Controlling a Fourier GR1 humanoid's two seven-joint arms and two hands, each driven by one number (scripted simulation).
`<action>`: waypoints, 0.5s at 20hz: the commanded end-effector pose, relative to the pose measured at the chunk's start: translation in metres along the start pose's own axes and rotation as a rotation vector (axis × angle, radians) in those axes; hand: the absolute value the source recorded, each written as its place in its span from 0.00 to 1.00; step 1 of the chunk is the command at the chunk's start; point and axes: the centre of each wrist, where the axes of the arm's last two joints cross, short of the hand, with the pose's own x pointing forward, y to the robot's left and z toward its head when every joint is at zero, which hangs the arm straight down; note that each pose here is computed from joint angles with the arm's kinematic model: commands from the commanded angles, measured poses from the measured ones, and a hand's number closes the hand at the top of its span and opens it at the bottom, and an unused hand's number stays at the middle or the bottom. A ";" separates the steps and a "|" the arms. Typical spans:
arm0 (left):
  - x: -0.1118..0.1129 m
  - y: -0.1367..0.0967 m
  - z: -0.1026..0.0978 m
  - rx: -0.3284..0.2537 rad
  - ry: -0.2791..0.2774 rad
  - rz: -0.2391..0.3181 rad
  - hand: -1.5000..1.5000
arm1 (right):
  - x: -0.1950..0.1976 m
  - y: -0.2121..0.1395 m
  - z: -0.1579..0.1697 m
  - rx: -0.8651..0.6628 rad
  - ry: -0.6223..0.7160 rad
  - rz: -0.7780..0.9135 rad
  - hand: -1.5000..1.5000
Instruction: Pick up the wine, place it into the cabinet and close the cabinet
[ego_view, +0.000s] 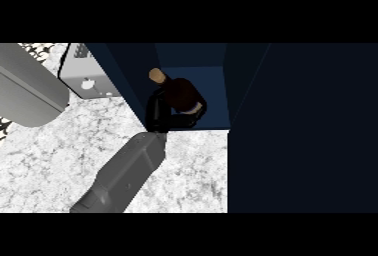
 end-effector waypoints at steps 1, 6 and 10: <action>0.012 -0.009 -0.017 -0.005 -0.019 0.014 1.00 | 0.010 0.005 -0.003 0.001 -0.016 -0.005 0.00; 0.007 -0.013 -0.011 0.024 0.021 -0.003 1.00 | -0.004 0.004 0.002 0.021 -0.013 -0.003 0.00; 0.009 -0.001 -0.025 0.061 0.045 -0.059 1.00 | -0.009 -0.017 -0.010 0.009 -0.026 -0.001 0.00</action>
